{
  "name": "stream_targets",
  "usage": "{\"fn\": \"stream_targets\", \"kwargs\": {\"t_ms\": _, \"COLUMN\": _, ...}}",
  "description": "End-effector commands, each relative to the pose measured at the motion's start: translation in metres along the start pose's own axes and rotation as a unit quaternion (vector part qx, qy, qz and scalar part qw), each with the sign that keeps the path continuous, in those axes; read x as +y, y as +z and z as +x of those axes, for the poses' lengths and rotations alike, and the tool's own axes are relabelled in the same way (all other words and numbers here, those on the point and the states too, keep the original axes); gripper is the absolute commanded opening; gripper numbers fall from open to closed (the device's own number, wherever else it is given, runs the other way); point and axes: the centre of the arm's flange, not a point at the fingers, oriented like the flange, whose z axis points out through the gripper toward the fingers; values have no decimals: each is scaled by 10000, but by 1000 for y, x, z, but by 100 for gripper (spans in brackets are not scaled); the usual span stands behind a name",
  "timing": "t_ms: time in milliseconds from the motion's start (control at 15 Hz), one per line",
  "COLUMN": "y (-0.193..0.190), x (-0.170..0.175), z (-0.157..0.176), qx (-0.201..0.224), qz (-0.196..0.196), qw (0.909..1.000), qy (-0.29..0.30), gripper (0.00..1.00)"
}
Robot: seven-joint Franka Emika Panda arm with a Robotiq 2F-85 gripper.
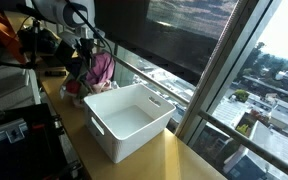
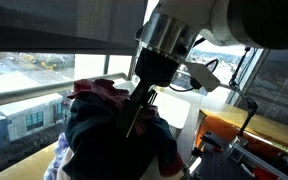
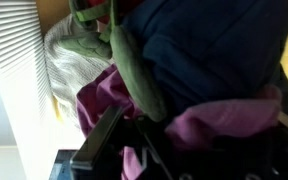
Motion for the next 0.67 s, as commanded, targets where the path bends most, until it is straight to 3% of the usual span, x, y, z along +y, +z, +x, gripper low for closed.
{"fn": "stream_targets", "kwargs": {"t_ms": 0, "y": 12, "x": 5, "z": 10, "qx": 84, "qz": -93, "qw": 9999, "qy": -71, "gripper": 0}}
{"fn": "stream_targets", "kwargs": {"t_ms": 600, "y": 63, "x": 6, "z": 0, "qx": -215, "qz": -255, "qw": 9994, "qy": -128, "gripper": 0}}
